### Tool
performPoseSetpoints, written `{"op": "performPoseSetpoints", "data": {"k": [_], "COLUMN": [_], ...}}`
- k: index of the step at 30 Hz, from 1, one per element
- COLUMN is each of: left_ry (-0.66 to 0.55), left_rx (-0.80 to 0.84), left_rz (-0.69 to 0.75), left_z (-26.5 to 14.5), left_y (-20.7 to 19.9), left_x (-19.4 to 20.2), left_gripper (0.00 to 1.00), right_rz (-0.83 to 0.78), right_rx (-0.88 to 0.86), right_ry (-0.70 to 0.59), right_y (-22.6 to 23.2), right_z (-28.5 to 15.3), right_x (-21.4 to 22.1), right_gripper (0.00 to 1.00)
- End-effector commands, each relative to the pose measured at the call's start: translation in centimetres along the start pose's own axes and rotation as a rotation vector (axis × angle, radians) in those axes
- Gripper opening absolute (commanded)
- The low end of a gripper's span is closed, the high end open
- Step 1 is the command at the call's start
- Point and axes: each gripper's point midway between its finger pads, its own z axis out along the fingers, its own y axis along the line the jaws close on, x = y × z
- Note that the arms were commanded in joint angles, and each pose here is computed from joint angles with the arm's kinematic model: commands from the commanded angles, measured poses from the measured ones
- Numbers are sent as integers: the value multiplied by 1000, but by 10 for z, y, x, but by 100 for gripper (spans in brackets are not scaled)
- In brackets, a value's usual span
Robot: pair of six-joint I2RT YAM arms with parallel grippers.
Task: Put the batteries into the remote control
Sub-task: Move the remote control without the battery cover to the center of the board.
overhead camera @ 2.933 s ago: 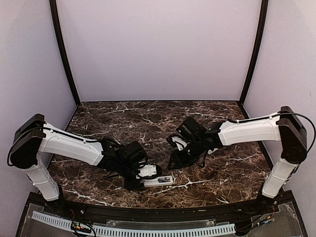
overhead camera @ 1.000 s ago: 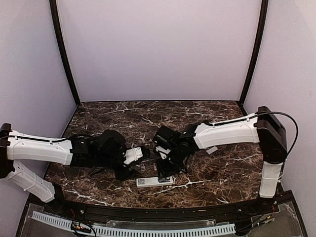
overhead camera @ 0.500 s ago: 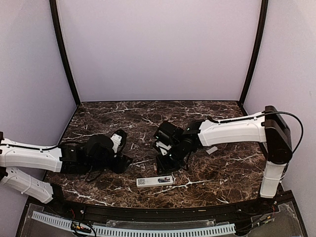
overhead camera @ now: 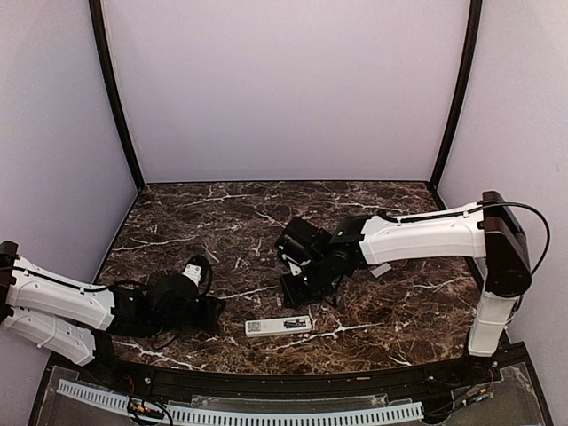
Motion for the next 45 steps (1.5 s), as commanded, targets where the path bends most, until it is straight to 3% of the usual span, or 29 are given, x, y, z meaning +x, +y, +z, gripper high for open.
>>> {"op": "performPoseSetpoints", "data": {"k": [1,9,17,26,45], "left_ry": [-122,-158,-228,-254,-228], "left_rx": [2,24,-62,-79,-62], "left_rz": [67,146,-17,-47,44], "left_z": [0,5,-24,-49,-47], "left_y": [4,5,23,40,34], "left_x": [-12,-6,-35,-39,-35], "left_gripper": [52,55,55,54,57], "right_rz": [-4,-131,-275,-340,-409], "right_rx": [50,-17,-107,-105,-170], "right_ry": [-48,-89,-38,20,159], "right_y": [3,25,58,66,80], "right_z": [7,5,32,77,91], "right_x": [0,-14,-25,-29,31], "right_gripper": [27,28,28,27,22]}}
